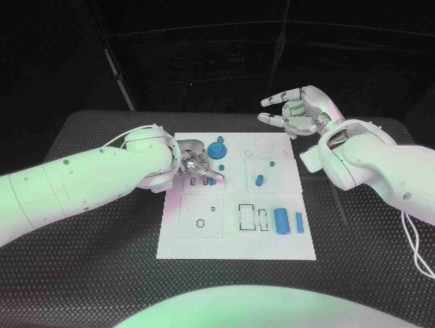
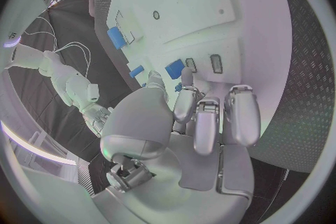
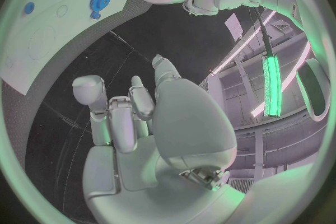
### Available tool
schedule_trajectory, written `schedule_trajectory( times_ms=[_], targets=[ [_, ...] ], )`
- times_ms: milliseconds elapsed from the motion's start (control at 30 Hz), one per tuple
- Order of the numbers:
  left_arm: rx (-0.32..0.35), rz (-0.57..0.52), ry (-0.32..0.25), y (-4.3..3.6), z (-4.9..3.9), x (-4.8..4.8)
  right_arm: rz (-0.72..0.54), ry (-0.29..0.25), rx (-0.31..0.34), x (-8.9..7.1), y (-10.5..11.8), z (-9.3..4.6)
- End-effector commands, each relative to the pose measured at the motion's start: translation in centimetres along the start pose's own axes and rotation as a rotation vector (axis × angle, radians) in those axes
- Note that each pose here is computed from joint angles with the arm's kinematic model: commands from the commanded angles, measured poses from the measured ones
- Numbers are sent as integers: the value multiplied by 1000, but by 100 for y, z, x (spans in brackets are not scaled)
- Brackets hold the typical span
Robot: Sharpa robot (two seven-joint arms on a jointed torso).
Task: Assemble the parts on the task board
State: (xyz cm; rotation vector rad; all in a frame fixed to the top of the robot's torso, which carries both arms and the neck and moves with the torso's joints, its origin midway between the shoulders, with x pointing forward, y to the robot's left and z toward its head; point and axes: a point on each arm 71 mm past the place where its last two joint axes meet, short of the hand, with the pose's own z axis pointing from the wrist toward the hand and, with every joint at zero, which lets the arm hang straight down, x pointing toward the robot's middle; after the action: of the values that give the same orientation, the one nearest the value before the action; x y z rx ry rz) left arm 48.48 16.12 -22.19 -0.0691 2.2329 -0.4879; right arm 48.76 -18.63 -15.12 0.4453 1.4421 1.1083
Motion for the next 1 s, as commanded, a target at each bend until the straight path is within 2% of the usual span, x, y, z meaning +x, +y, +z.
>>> schedule_trajectory(
  times_ms=[33,1000],
  targets=[
    [-5,10,6,1,2,-8,-3,-6,-5,-5,16,7],
    [-3,-6,36,-12,40,1,-2,8,5,8,-1,18]
  ],
)
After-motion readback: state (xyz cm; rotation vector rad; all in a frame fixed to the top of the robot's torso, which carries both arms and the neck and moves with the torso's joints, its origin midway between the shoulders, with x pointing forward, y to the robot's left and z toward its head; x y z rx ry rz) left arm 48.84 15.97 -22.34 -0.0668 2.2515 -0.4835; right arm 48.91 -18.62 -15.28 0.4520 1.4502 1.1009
